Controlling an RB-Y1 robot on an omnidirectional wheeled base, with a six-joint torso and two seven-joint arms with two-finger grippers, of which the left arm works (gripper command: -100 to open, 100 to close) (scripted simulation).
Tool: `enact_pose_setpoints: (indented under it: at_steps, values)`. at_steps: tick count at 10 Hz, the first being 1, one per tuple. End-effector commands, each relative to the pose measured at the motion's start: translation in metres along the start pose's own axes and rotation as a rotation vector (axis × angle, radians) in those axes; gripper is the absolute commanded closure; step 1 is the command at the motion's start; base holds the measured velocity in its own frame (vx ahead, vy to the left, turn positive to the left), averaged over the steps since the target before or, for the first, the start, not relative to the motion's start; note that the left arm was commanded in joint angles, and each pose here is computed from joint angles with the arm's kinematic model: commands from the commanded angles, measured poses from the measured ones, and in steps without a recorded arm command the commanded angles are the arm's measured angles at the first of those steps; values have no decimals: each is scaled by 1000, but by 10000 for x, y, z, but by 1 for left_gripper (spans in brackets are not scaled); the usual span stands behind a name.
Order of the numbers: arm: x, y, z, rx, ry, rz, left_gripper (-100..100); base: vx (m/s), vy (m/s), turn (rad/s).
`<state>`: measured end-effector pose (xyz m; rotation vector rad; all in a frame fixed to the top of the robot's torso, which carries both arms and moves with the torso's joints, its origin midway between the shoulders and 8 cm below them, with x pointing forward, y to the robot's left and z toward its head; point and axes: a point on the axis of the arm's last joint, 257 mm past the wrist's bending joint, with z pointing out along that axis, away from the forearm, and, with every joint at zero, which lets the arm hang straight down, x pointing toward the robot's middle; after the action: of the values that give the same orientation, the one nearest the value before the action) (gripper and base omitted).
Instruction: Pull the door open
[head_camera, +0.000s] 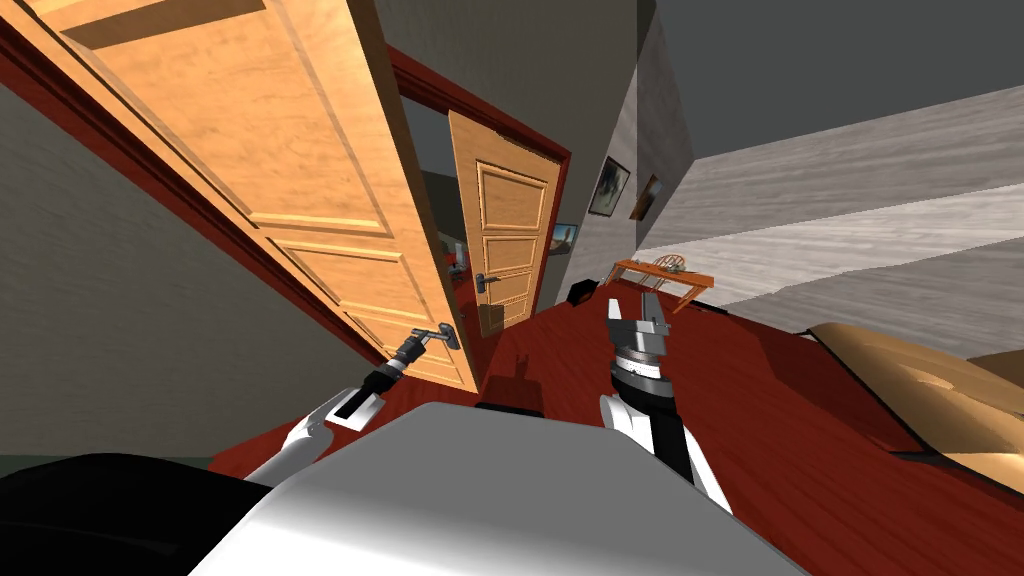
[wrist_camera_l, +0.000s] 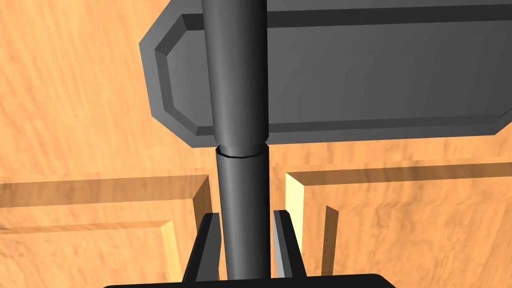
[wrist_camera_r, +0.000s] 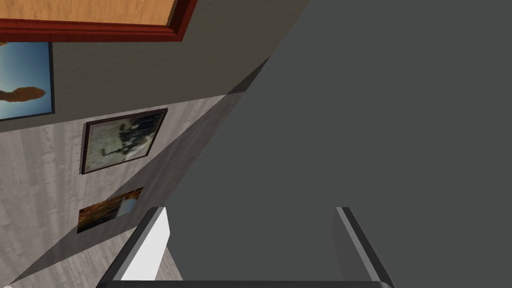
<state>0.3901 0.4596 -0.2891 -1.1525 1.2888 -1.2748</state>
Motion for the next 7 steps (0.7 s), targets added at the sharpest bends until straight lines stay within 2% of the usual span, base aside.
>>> enact_pose_setpoints:
  at_steps: [1, 3, 5, 6, 7]
  values:
    - [57, 35, -57, 1, 24, -5, 100, -141, 52, -121]
    - [72, 34, -114, 1, 40, -7, 100, -147, 63, -88]
    - [92, 34, -187, 2, 61, -10, 100, -202, 79, -155]
    - [11, -8, -156, 3, 42, -2, 100, -84, 42, -25]
    - [24, 12, -217, 0, 55, -3, 100, -130, 60, -112]
